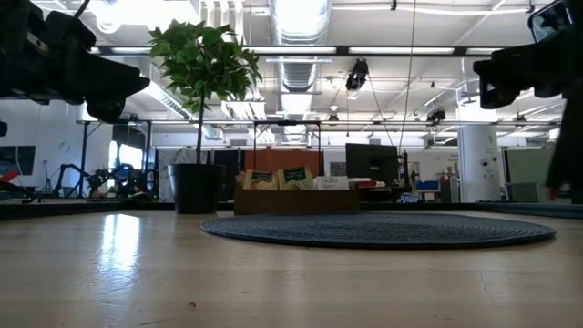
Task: Pick & Place Tea
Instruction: Return to Home Position
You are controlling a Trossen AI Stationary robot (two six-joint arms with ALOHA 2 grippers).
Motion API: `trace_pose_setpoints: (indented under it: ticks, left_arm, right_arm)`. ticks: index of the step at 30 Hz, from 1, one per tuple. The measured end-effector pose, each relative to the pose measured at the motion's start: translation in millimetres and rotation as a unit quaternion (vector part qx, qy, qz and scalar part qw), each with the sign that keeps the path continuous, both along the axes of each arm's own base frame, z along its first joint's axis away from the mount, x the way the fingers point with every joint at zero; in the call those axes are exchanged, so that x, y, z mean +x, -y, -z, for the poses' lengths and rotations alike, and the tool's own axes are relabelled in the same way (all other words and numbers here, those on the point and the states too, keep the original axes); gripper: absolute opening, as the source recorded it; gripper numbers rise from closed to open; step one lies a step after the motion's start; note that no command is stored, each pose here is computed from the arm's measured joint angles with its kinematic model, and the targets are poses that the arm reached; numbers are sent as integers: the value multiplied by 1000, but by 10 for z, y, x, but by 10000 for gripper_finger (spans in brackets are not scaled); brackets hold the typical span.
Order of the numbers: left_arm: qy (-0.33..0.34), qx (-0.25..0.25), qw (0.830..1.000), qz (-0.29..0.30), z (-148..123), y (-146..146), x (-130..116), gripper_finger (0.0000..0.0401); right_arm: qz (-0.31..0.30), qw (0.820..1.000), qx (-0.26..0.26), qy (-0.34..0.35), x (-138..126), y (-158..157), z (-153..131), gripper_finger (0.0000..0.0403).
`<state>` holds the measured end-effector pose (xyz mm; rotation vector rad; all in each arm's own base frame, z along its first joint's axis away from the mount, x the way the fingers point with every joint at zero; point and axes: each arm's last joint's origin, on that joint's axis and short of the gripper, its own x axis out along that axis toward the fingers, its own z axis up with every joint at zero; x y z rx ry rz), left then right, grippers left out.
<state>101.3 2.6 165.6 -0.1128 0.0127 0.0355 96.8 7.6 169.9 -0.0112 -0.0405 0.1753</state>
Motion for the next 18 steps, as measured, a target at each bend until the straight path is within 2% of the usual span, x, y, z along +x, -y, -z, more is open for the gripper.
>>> trace_pose_setpoints:
  ticks: [18]
  left_arm:
    - [0,0,1000,0,-1,0,0,94]
  right_arm:
    - [0,1000,4,-10,12,0,15,130]
